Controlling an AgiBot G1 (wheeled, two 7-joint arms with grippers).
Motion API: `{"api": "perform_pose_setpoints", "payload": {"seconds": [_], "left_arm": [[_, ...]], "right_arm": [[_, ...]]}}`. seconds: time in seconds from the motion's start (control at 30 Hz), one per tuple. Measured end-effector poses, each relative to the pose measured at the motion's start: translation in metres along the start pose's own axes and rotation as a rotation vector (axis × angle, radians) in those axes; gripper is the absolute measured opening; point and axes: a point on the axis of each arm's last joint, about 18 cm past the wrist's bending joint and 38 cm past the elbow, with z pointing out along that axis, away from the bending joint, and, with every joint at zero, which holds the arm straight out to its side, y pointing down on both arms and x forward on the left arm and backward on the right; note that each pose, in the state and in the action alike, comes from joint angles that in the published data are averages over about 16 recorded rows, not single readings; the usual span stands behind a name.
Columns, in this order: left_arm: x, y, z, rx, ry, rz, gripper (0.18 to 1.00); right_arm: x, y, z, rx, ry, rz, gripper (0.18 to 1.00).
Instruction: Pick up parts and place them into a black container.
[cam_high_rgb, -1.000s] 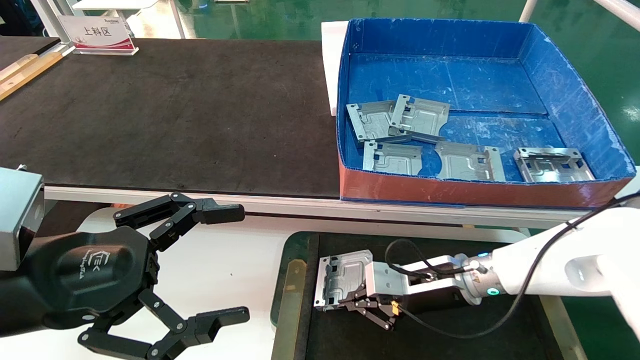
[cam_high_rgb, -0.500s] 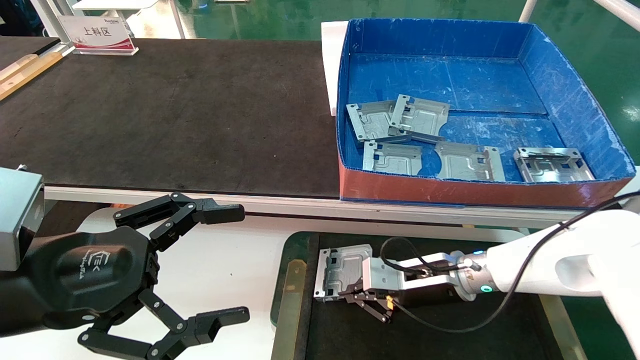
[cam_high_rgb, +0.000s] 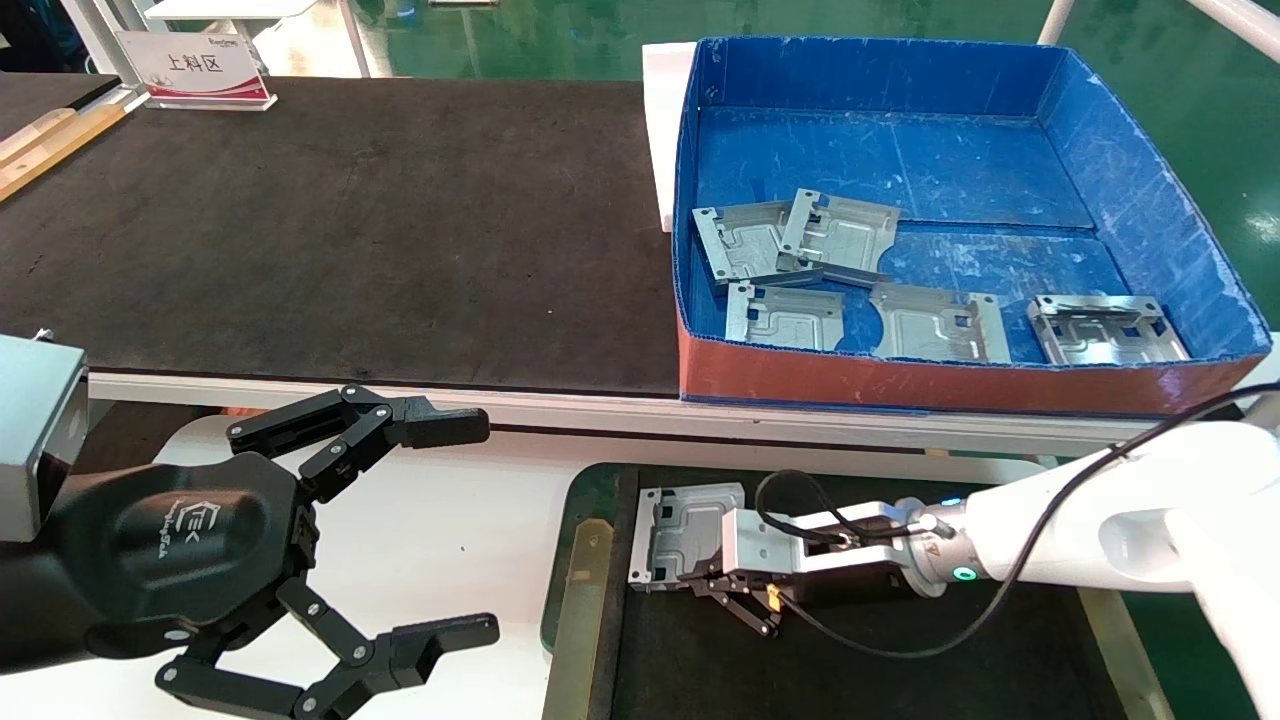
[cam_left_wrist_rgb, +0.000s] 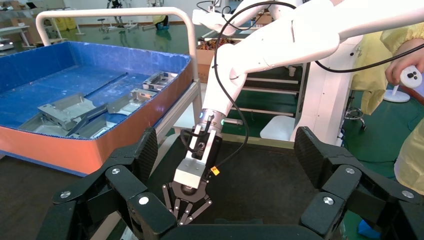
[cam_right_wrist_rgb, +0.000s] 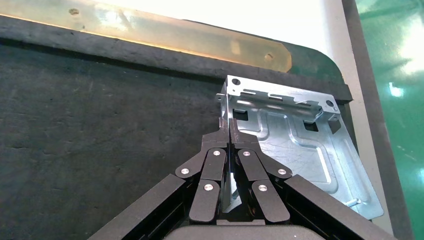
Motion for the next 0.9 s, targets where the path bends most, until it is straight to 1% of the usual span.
{"api": "perform_pose_setpoints", "payload": {"seconds": [0.37,0.57,0.77,0.9], "left_arm": [[0.000,0.000,0.000,0.000,0.000,0.000,1.001],[0.000,0.000,0.000,0.000,0.000,0.000,1.001],[0.000,0.000,0.000,0.000,0.000,0.000,1.001],[0.000,0.000,0.000,0.000,0.000,0.000,1.001]], "right_arm": [[0.001,0.003,0.001,-0.018,0.003,0.007,0.201],[0.001,-0.001,-0.002,-0.005,-0.006,0.008,0.235],[-0.001,-0.011,-0.010,0.041,-0.039,-0.009,0.300],[-0.003,-0.022,-0.019,0.090,-0.074,-0.035,0.374]]}}
